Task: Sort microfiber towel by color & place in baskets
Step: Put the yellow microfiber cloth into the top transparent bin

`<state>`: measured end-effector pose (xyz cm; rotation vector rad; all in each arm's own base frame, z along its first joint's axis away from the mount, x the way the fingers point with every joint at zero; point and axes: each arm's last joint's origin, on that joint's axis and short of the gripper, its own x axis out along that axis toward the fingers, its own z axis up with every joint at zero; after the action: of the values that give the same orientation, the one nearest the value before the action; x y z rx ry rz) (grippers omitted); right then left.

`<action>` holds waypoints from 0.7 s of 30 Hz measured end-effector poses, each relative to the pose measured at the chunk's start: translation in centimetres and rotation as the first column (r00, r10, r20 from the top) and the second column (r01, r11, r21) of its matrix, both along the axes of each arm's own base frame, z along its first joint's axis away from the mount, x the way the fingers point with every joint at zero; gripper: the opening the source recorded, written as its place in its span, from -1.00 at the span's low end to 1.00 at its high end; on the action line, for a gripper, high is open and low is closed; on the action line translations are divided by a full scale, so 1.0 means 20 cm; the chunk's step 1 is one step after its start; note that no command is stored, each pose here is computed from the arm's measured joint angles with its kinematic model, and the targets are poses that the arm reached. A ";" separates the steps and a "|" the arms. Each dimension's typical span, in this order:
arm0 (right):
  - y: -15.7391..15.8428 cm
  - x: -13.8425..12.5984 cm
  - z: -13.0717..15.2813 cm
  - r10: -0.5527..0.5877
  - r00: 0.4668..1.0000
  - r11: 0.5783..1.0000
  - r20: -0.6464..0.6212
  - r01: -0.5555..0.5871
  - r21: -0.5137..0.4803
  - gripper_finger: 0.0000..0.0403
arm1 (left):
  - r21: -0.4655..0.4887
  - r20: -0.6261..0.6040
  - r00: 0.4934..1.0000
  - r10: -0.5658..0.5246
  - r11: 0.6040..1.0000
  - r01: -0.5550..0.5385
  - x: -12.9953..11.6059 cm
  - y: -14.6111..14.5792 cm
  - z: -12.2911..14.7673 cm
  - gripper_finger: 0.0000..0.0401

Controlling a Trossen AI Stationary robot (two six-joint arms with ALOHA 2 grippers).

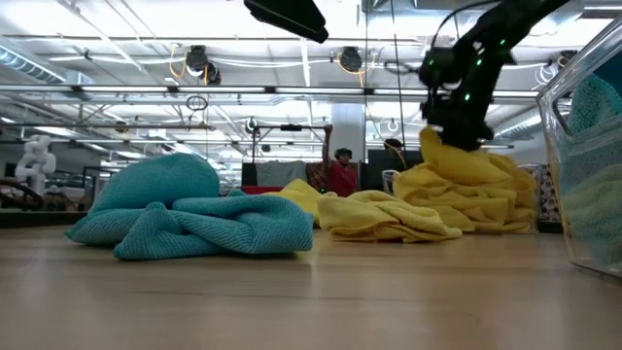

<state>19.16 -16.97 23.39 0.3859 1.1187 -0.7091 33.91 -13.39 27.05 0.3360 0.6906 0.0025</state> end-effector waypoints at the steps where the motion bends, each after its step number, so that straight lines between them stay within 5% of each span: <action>1: -0.01 0.02 -0.03 0.002 1.000 1.000 -0.008 -0.002 0.016 -0.15 | 0.000 -0.002 1.000 0.000 1.000 0.000 0.00 0.00 0.00 0.14; 12: -0.09 0.12 -0.23 -0.002 0.999 0.994 -0.038 0.007 0.113 -0.15 | 0.012 -0.030 0.999 0.027 1.000 -0.027 0.05 0.03 -0.06 0.14; 21: 0.00 0.01 -0.02 -0.001 1.000 0.998 0.025 0.000 0.062 -0.15 | 0.032 -0.071 0.996 0.050 0.998 -0.048 0.11 0.06 -0.16 0.14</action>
<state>19.37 -16.90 22.99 0.4463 1.1190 -0.6696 36.03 -12.18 23.80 0.3498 0.7707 0.0479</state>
